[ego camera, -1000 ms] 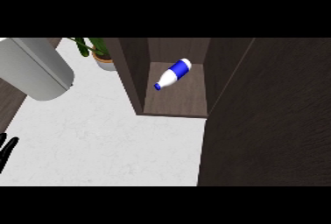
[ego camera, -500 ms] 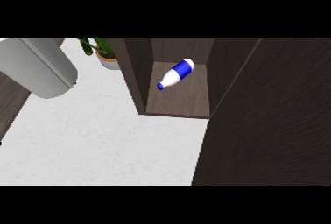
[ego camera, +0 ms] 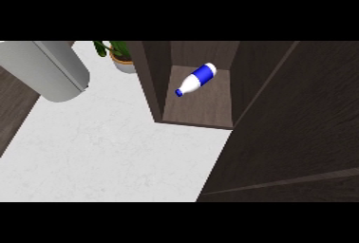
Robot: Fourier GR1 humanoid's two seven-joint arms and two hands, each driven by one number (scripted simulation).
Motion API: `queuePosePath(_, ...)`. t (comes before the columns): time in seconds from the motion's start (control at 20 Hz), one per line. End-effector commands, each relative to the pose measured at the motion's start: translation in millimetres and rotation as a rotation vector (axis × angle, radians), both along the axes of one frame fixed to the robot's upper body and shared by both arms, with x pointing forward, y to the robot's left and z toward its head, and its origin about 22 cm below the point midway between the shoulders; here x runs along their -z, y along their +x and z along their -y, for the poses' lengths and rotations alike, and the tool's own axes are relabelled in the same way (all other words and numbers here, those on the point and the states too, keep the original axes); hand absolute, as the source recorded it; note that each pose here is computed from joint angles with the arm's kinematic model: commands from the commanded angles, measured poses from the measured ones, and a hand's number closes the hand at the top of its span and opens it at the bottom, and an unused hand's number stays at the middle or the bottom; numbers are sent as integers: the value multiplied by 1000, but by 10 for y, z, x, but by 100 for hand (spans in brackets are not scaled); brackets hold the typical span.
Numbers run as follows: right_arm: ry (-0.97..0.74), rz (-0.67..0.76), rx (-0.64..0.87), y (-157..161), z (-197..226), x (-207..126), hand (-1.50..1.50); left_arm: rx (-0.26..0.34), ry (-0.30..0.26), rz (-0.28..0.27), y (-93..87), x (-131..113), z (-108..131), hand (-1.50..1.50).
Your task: Pick up the bottled water, place it into the cabinet and close the cabinet
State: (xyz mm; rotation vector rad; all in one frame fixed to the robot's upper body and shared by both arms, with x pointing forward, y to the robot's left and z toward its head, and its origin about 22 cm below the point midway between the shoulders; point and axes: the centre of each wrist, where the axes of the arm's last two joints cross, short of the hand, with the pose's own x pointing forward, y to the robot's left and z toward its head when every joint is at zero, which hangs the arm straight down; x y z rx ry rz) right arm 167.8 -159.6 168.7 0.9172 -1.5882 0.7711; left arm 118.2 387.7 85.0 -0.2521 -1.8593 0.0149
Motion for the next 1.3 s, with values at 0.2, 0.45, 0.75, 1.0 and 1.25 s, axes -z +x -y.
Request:
queuePosePath(0.2,-15,-42,-100,125,-793,-280,150,28,-3,20,-32,-78,-165,-150)
queuePosePath(0.45,-108,-81,-299,264,-1248,-534,150,6,-5,23,-128,-40,-409,-150)
queuePosePath(0.75,-142,-101,-345,651,-1629,-878,150,-16,-23,22,-348,-73,-541,-150)
queuePosePath(1.0,-110,-279,-299,1126,-1631,-826,150,-47,-15,31,-534,-72,-697,-150)
queuePosePath(1.25,-91,-354,-271,1429,-1445,-459,150,-65,-21,33,-646,-78,-661,-150)
